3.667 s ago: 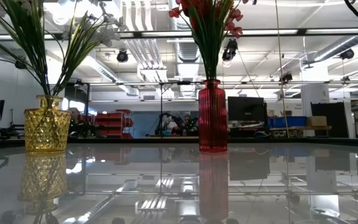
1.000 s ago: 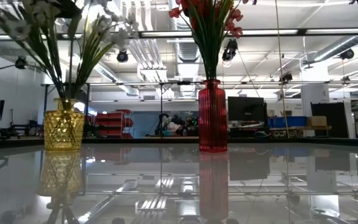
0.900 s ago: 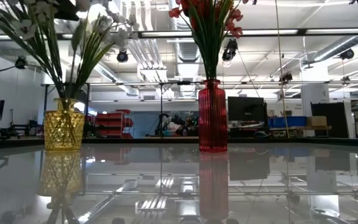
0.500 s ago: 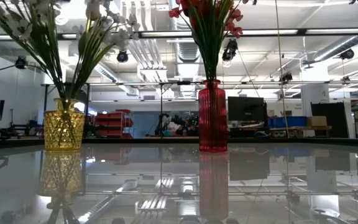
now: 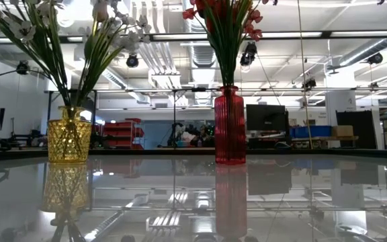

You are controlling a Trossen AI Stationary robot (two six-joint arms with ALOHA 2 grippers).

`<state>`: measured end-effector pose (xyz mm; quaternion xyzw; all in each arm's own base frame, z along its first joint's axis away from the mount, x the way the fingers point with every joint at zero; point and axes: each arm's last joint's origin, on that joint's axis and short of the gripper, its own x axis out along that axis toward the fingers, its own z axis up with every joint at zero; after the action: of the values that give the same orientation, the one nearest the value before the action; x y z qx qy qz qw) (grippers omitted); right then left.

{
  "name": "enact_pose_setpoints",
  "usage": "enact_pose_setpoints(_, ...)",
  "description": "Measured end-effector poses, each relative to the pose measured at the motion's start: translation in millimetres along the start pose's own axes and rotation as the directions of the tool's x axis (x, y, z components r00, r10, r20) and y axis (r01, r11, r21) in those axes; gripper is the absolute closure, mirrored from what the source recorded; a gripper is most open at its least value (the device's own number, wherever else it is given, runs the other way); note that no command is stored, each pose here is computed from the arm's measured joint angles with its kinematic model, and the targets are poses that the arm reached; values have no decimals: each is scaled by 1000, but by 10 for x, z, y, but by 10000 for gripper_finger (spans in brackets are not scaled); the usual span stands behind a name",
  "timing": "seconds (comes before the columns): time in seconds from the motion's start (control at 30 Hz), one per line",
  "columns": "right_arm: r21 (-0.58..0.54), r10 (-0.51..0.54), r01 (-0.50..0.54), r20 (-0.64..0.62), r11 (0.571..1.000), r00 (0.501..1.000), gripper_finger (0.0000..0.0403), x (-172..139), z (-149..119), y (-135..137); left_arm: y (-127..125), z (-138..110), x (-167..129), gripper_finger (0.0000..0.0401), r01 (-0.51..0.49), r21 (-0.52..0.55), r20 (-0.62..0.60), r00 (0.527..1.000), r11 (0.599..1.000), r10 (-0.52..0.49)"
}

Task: Sort flowers into vase by color
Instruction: Return to Home Position

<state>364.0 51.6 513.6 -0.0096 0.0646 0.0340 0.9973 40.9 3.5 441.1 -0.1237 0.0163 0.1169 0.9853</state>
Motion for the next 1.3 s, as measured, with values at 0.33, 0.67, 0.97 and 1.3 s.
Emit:
enact_pose_setpoints(0.33,-39,18,-17,36,999,999,267,-269,94,42,89,-152,-78,173,-8,-72,41,999,997,11)
enact_pose_setpoints(0.67,-17,19,-17,111,1000,994,348,-577,-29,16,37,-120,-63,173,139,-102,115,985,985,-127)
enact_pose_setpoints(0.97,72,18,-36,246,997,969,392,-1132,-319,-34,-83,-425,21,173,595,85,192,777,799,-599)
enact_pose_setpoints(1.3,196,-86,25,306,980,948,393,-1949,-571,-146,-104,-881,31,173,903,151,260,356,402,-898)
